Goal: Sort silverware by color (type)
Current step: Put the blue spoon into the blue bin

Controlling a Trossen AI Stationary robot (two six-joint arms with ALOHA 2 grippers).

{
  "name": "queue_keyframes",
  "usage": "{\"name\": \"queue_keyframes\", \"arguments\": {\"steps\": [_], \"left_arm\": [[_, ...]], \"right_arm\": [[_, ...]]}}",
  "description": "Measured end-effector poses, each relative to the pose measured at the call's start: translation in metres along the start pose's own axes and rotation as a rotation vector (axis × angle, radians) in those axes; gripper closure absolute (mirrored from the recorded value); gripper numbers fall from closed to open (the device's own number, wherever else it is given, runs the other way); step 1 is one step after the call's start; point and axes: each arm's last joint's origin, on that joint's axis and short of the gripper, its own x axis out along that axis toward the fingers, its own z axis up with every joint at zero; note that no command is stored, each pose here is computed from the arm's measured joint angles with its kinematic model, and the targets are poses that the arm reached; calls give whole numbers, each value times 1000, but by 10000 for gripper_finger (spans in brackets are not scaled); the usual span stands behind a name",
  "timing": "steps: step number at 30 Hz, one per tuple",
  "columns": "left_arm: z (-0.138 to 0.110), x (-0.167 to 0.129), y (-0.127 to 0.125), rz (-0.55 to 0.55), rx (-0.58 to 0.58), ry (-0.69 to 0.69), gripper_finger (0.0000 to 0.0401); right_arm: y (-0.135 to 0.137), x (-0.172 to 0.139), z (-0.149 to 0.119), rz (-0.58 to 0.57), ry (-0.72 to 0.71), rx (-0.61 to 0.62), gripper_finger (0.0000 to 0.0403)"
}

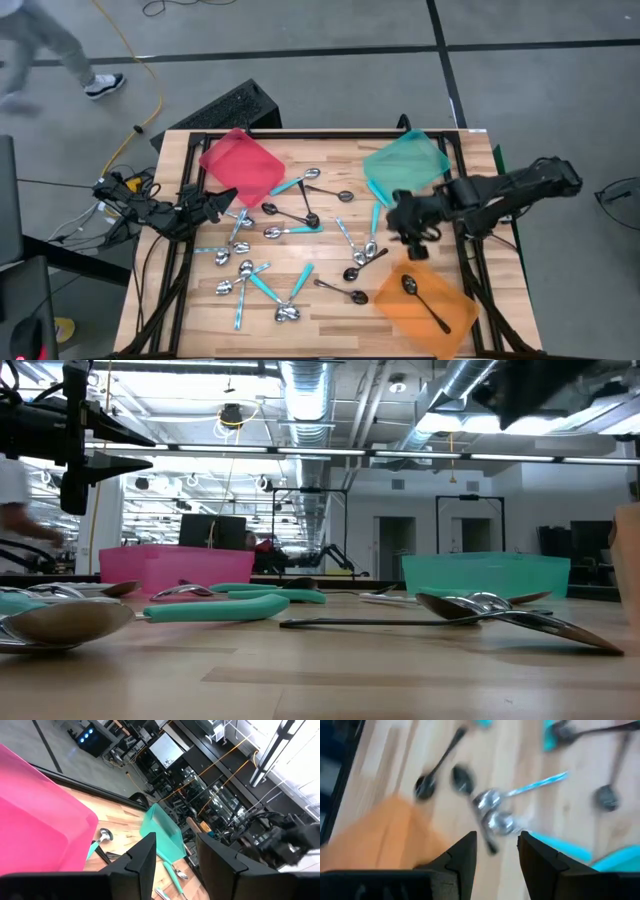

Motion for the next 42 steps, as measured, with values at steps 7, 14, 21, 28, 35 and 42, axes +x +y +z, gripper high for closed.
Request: {"name": "queue_keyframes", "arguments": {"steps": [7,14,21,28,35,42], "left_arm": [[0,0,0,-1,-5,0,278],[0,0,0,-2,-6,1,278],[0,0,0,-4,-3,4,278],[-1,0,0,-2,8,5,278],[-1,0,0,1,16,8,278],[-2,1,0,4,21,10,278]], "right_arm": [[-33,11,11,-100,-47,111,238],[-51,47,7,-167,167,27,225],[-43,79,6,-86,304,-353,223],[-37,101,4,-14,379,-617,223],[-38,121,0,33,440,-713,223],[-39,144,-5,84,496,-722,224]]}}
